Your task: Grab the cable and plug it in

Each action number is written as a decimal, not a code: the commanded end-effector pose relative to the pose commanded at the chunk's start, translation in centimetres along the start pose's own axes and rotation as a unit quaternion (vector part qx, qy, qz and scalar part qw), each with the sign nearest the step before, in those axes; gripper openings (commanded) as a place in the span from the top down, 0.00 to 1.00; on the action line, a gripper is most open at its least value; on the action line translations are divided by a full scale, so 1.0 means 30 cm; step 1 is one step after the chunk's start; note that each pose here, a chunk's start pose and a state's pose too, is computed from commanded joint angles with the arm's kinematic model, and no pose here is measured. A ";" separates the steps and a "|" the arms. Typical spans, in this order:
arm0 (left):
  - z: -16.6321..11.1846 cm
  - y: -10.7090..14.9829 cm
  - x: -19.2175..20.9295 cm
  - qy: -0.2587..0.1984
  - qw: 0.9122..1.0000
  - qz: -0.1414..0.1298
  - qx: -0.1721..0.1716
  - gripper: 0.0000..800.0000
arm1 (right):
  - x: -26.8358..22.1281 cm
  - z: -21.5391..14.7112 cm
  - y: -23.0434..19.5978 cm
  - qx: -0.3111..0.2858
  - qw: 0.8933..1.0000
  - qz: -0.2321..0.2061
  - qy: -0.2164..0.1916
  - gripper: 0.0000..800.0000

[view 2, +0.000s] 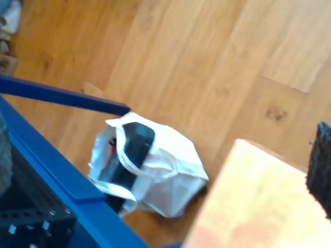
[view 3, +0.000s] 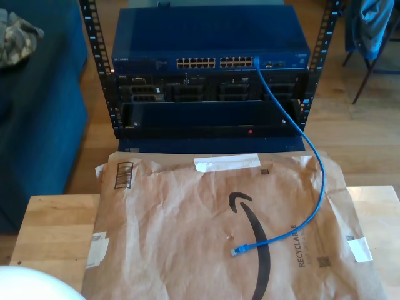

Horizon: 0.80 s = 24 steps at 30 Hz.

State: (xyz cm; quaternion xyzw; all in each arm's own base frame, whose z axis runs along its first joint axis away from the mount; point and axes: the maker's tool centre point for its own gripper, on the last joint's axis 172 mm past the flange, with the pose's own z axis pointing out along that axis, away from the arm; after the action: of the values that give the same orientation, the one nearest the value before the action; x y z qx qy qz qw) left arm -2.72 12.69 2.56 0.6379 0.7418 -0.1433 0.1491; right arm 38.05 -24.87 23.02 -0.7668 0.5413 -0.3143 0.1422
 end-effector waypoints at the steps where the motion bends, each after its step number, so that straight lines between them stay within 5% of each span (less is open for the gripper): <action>1: 0.000 0.000 0.000 0.000 1.000 0.000 0.000 0.00 | -0.001 -0.017 0.047 -0.012 1.000 -0.001 -0.013 0.01; 10: 0.000 0.000 0.000 0.000 1.000 0.000 0.000 0.00 | -0.029 -0.205 0.369 -0.102 0.991 0.009 -0.084 0.00; 18: 0.000 -0.001 0.000 0.000 1.000 -0.001 0.000 0.00 | -0.139 -0.387 0.591 -0.186 0.968 0.027 -0.164 0.00; 24: 0.000 0.000 0.000 0.000 1.000 0.000 0.000 0.00 | -0.226 -0.462 0.743 -0.230 0.953 0.061 -0.186 0.00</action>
State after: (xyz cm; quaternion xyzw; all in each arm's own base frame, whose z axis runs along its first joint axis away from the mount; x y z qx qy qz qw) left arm -2.72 12.69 2.56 0.6379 0.7418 -0.1433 0.1491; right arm 11.26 -25.28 18.94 -0.7892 0.6086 -0.0239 0.0793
